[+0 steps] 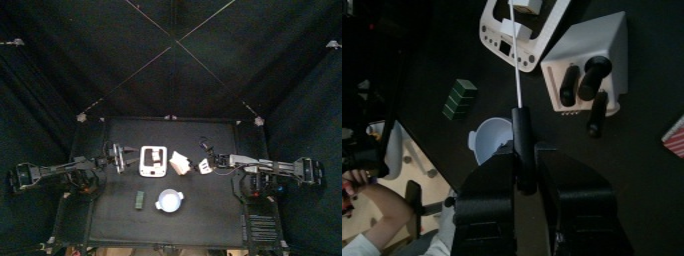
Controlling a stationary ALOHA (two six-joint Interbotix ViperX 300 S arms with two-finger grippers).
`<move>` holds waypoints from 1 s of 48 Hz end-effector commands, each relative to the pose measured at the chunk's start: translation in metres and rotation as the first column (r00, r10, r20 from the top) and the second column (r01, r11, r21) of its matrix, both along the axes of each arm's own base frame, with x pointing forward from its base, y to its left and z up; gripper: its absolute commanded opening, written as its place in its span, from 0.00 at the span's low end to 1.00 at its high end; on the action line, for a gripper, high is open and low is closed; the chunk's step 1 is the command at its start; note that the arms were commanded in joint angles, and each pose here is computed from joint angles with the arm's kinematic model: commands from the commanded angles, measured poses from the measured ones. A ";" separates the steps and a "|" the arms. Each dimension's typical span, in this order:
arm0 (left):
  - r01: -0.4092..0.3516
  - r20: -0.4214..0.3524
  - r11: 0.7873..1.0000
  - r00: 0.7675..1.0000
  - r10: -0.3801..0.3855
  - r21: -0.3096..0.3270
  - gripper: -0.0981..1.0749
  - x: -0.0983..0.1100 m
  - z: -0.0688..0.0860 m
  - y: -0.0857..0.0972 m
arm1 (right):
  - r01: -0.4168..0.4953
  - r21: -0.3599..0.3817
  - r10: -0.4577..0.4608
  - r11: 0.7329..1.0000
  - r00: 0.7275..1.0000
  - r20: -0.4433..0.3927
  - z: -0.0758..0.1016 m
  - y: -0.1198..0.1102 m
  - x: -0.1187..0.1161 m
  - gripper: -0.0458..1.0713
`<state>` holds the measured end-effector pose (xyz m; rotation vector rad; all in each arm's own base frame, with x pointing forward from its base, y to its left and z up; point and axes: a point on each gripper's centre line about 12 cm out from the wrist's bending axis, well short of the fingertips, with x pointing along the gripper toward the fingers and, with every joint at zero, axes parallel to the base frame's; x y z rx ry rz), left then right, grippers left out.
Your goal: Put cleaver back in holder
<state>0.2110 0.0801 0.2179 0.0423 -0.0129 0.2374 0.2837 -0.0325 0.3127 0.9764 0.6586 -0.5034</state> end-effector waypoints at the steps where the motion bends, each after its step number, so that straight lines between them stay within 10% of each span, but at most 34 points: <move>1: -0.002 0.012 1.000 1.000 0.002 0.003 0.80 0.002 0.004 0.001 | 0.005 -0.001 -0.005 1.000 1.000 0.006 0.018 0.005 -0.005 0.42; 48: -0.012 -0.016 1.000 1.000 0.012 -0.004 0.80 0.002 0.000 0.003 | -0.044 0.058 0.057 0.997 0.965 -0.255 0.006 0.031 0.005 0.41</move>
